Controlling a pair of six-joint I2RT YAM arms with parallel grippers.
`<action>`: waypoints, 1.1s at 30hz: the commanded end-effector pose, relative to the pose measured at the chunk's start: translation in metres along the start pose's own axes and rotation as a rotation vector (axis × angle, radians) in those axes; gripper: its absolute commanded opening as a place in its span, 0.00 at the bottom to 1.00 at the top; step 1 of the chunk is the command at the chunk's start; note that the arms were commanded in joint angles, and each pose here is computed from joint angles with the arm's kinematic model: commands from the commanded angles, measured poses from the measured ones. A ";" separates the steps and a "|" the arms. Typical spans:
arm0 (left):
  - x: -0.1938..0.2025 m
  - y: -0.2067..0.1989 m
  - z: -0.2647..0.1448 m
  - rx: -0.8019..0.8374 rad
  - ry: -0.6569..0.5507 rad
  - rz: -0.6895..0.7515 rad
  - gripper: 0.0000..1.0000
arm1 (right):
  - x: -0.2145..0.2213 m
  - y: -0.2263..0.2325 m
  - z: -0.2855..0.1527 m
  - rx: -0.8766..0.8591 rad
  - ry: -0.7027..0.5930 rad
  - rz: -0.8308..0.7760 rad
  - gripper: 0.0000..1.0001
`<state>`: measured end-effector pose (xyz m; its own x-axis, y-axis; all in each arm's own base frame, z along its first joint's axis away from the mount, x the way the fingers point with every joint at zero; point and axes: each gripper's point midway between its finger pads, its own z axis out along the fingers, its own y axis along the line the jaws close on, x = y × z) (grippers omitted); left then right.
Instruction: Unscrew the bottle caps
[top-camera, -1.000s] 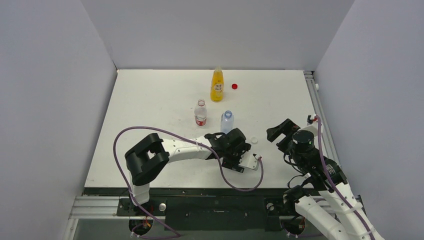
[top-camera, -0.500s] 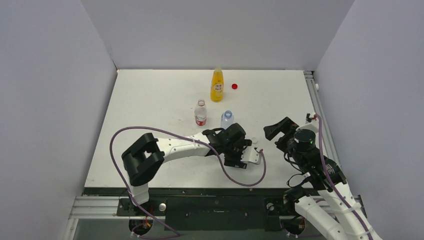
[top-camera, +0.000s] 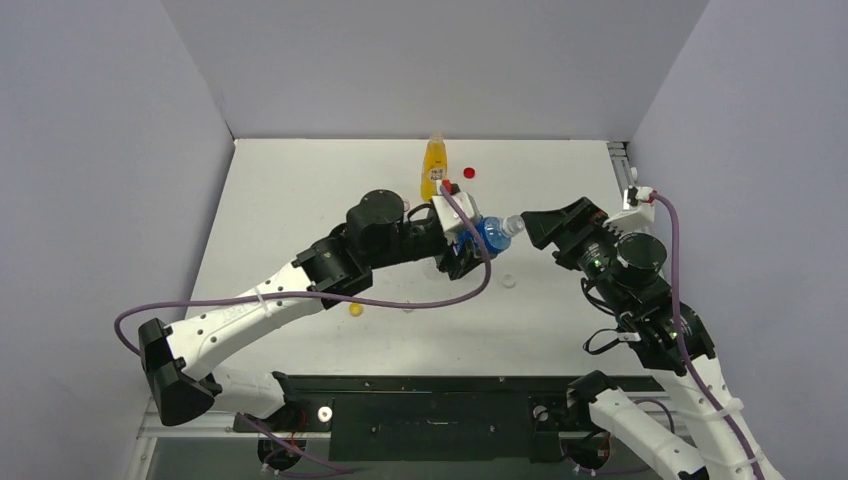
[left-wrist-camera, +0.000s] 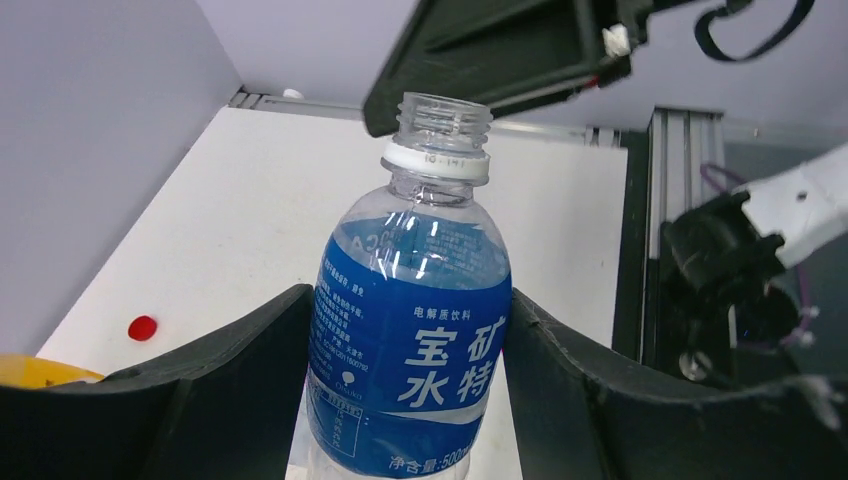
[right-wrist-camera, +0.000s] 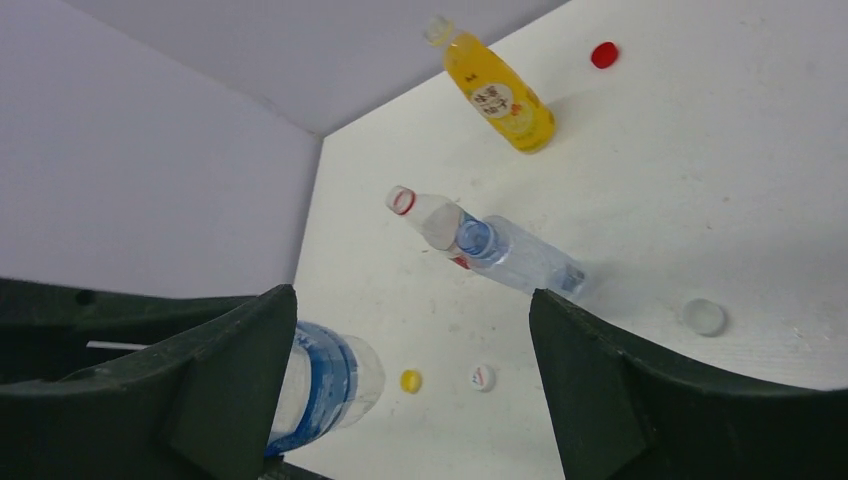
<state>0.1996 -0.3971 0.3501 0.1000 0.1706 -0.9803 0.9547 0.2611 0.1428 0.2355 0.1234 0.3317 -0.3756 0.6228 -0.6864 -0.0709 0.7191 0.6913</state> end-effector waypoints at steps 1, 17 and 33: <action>-0.021 0.025 -0.005 -0.099 -0.100 -0.255 0.18 | -0.015 0.060 -0.001 -0.207 -0.014 -0.035 0.80; -0.015 0.028 -0.027 -0.104 -0.148 -0.313 0.12 | -0.028 0.114 -0.004 -0.277 -0.048 -0.172 0.75; -0.016 -0.028 -0.043 0.280 -0.073 -0.320 0.08 | 0.057 0.129 -0.030 -0.531 0.402 -0.647 0.68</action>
<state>0.1812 -0.3720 0.3363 -0.2271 0.0729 -0.9712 0.9656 0.1469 -0.2147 0.2003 0.2466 0.3805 -0.4548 0.0300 -0.8901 -0.6584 0.6618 0.3587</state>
